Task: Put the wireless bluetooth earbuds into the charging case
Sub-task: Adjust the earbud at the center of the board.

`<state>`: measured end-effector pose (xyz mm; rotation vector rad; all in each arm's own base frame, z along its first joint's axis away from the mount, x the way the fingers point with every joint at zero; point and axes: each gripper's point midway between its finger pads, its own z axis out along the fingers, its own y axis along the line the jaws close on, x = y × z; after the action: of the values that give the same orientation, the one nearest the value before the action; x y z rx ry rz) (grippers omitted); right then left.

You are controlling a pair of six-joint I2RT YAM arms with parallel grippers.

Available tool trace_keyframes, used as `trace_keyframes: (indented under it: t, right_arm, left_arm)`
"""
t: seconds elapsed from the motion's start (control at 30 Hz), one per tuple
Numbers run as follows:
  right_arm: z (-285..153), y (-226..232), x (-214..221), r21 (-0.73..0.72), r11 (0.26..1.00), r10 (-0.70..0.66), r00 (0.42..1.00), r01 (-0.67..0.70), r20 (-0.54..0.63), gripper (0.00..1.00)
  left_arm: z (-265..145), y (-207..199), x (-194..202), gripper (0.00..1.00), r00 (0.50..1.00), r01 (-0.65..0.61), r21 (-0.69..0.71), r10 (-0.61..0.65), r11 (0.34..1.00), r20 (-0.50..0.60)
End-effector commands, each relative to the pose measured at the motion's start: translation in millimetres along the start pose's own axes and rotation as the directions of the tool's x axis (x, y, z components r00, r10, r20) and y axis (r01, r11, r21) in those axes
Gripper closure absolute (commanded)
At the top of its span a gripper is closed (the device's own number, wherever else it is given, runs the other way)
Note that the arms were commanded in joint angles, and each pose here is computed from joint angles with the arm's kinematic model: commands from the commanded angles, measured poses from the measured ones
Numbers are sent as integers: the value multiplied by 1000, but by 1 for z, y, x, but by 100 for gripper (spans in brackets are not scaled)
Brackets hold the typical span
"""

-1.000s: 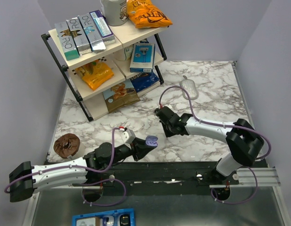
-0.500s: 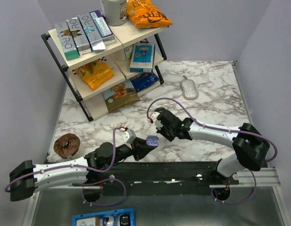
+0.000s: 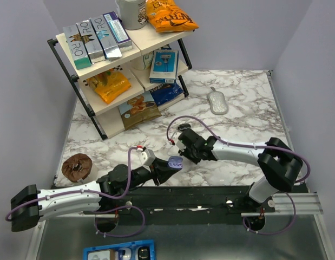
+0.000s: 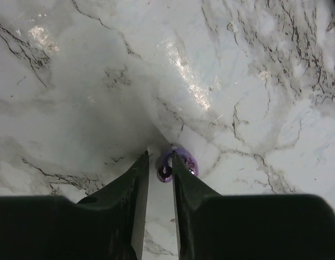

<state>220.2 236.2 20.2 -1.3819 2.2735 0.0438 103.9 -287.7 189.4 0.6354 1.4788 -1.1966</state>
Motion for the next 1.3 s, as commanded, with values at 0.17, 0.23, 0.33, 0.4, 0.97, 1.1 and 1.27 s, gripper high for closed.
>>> trace_keyframes:
  t: [0.17,0.23,0.33,0.4,0.97,1.1,1.27]
  right_arm:
    - [-34,-19,-29,83,994,67,994,-74,88,54]
    - [-43,-19,-35,73,994,79,990,-87,116,52]
    - [-57,-22,-40,78,991,93,983,-106,158,48]
    - [-64,-31,-41,124,979,140,974,-163,178,32]
    - [-63,-20,-46,28,265,937,264,-964,229,51]
    - [-50,-17,-34,89,195,955,210,-977,208,60]
    - [-32,-13,-18,174,197,955,229,-965,186,61]
  left_arm:
    - [-2,-4,-3,100,1000,0,20,0,1000,23]
    - [-2,-4,-1,100,1000,0,17,0,1000,16]
    - [-3,-3,-1,100,1000,-2,15,2,1000,15]
    - [-3,-3,-2,100,1000,-3,15,3,1000,18]
    - [-5,-3,-3,100,1000,10,10,-10,1000,27]
    - [-6,-2,-2,100,999,17,3,-17,1000,33]
    - [-5,-2,-2,100,999,15,2,-15,1000,30]
